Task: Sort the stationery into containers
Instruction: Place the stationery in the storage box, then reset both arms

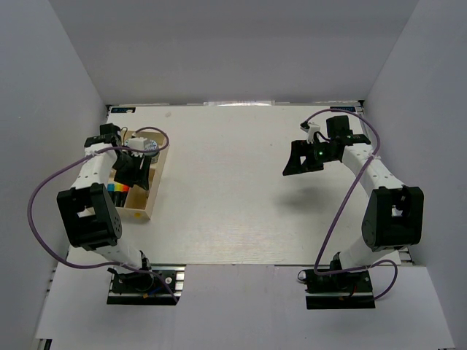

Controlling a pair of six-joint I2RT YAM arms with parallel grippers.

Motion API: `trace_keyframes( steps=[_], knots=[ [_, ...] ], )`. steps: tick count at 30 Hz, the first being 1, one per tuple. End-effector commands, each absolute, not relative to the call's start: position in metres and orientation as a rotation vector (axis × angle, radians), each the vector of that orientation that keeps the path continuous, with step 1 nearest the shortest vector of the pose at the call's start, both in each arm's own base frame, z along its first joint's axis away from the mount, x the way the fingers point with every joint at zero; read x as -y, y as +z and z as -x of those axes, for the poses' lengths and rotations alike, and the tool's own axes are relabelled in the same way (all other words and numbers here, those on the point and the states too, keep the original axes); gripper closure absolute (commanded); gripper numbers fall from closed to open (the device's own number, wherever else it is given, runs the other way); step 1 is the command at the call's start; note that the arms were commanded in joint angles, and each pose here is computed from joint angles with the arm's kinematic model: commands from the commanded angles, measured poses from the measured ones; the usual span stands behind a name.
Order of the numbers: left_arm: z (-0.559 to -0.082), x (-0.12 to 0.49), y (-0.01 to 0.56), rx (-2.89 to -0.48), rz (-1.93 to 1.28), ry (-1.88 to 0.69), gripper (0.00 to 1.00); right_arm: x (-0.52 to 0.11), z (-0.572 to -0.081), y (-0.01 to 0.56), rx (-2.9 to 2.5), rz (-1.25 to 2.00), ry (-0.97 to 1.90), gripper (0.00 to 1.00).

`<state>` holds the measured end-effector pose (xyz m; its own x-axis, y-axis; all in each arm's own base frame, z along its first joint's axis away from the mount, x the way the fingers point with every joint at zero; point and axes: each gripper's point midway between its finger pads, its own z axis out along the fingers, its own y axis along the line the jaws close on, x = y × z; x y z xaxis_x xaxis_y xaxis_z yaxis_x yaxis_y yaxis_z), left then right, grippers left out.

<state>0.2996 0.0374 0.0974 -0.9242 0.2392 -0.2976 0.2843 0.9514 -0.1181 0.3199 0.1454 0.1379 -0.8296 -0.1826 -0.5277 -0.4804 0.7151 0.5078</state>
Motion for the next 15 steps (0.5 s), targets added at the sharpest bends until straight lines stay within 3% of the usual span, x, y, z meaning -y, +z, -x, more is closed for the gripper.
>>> trace_keyframes(
  steps=[1,2,3,8,13,15],
  knots=[
    [-0.311,-0.034,0.117,-2.73,-0.407,-0.234,0.26,-0.144,-0.323,0.137,-2.468,0.511,0.896,0.11],
    [-0.315,-0.032,0.122,-2.708,-0.416,-0.246,0.22,-0.144,-0.323,0.138,-2.465,0.512,0.893,0.11],
    [-0.317,-0.031,0.126,-2.693,-0.423,-0.251,0.02,-0.143,-0.324,0.138,-2.465,0.508,0.889,0.11],
    [-0.346,-0.01,0.16,-2.581,-0.484,-0.298,0.02,-0.136,-0.335,0.145,-2.444,0.479,0.802,0.11],
    [-0.426,0.009,0.22,-2.447,-0.446,-0.29,0.02,-0.124,-0.362,0.16,-2.406,0.434,0.682,0.11],
    [-0.452,0.018,0.21,-2.49,-0.395,-0.371,0.02,-0.114,-0.38,0.176,-2.369,0.423,0.605,0.11]
  ],
)
